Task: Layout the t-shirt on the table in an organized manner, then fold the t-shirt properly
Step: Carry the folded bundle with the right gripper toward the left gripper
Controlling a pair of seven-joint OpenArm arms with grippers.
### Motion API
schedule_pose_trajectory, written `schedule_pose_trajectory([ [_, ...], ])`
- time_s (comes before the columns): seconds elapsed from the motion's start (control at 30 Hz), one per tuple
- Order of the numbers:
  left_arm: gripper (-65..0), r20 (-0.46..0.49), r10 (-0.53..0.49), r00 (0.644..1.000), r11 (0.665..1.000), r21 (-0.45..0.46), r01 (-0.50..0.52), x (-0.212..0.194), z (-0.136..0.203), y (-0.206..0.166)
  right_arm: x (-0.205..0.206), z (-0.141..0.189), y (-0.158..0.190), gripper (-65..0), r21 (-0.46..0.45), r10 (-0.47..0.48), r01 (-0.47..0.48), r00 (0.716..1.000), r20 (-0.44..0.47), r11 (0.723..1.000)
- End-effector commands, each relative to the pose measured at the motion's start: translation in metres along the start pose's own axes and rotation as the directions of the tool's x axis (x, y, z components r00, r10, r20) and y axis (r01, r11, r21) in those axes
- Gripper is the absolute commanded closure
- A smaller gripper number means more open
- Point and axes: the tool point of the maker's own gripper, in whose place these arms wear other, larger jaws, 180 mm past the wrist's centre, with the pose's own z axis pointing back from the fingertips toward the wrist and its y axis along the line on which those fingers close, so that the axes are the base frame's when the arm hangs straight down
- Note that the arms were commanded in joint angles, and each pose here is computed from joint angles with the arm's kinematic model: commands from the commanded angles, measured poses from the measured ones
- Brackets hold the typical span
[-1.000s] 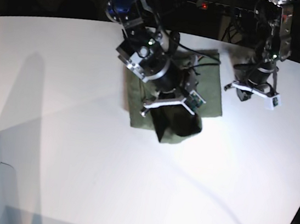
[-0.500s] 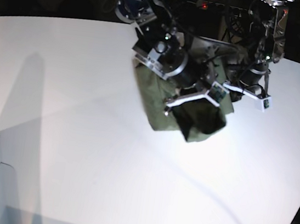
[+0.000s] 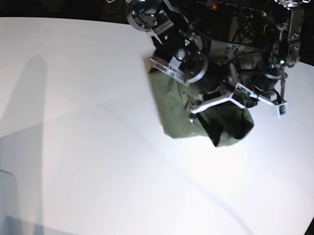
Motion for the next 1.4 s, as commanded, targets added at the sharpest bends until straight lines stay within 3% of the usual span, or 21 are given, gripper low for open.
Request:
schedule_pose_trajectory([
  [0.0,0.0,-0.055,-0.010,0.998,1.000,-0.001,0.010,-0.011,0.005,0.003,0.009,-0.001,-0.008,0.0,-0.018,0.019,-0.018,1.000,0.009,1.000],
  [0.23,0.0,-0.022,-0.049,0.999,0.999,0.009,0.049,0.005,0.012,0.015,0.005,0.005,-0.018,0.0,-0.038,0.036,-0.036,0.999,0.004,0.999],
  [0.67,0.0,0.158,-0.065,0.985,0.996,0.076,0.053,0.071,0.054,0.045,-0.008,0.000,-0.008,-0.2,-0.009,0.028,-0.028,0.999,-0.029,1.000],
  [0.93,0.0,0.197,-0.045,0.979,0.990,0.143,0.017,0.085,0.065,0.074,0.001,-0.001,0.001,-24.0,0.007,0.030,-0.030,1.000,-0.007,1.000],
  [1.03,0.0,0.213,-0.040,0.976,0.987,0.163,0.005,0.090,0.068,0.083,0.022,0.009,-0.007,-28.6,-0.030,0.032,-0.031,0.998,0.051,0.999],
  [1.17,0.0,0.235,-0.034,0.971,0.983,0.185,-0.011,0.098,0.073,0.092,0.038,0.041,-0.043,-28.9,-0.151,0.010,0.007,0.993,0.114,0.988],
  [1.37,0.0,0.257,-0.029,0.966,0.980,0.198,-0.023,0.105,0.077,0.099,0.009,0.078,-0.101,-28.9,-0.329,-0.085,0.112,0.992,0.095,0.938],
])
